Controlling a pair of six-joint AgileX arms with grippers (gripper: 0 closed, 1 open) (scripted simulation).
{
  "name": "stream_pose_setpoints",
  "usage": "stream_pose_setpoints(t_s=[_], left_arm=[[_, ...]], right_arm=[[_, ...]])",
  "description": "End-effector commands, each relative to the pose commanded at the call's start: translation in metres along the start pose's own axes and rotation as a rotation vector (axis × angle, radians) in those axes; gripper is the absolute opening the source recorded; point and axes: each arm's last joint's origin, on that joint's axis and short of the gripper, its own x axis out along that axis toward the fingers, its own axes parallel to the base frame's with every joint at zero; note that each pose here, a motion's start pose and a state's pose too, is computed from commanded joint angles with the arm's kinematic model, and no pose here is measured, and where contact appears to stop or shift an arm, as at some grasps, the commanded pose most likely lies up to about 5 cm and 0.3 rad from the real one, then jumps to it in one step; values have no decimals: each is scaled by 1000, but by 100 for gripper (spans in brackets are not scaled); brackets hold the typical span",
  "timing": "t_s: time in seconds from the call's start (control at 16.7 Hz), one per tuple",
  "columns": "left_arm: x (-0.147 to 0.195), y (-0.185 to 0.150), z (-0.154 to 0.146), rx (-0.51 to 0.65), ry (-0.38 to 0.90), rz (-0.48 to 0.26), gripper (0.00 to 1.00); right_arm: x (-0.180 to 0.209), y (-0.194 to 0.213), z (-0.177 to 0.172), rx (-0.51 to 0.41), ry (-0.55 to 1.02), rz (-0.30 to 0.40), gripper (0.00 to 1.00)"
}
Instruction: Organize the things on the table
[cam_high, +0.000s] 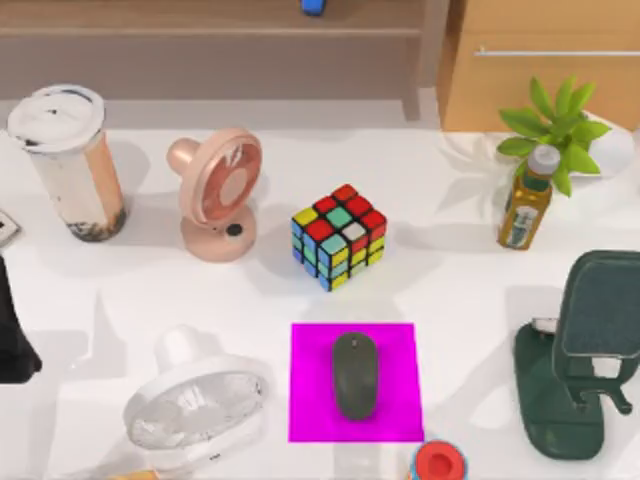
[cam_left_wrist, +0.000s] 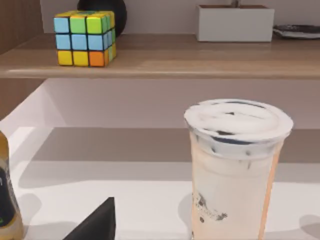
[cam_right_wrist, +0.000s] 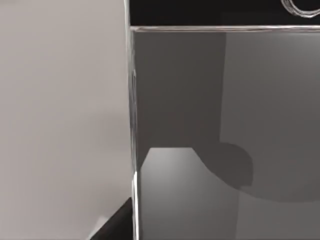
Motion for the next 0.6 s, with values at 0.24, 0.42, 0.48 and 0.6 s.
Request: stream_pose_setpoints(t_s=[0.24,0.42,0.48,0.6], left_arm=[[0,0,0,0,0,0,100],[0,0,0,0,0,0,100],[0,0,0,0,0,0,100],[0,0,0,0,0,0,100]], right_arm=[[-16,0,0,0,2,2,0],[-30,0,0,0,0,0,0],[-30,0,0,0,0,0,0],[-28,0,0,1,4,2,0]])
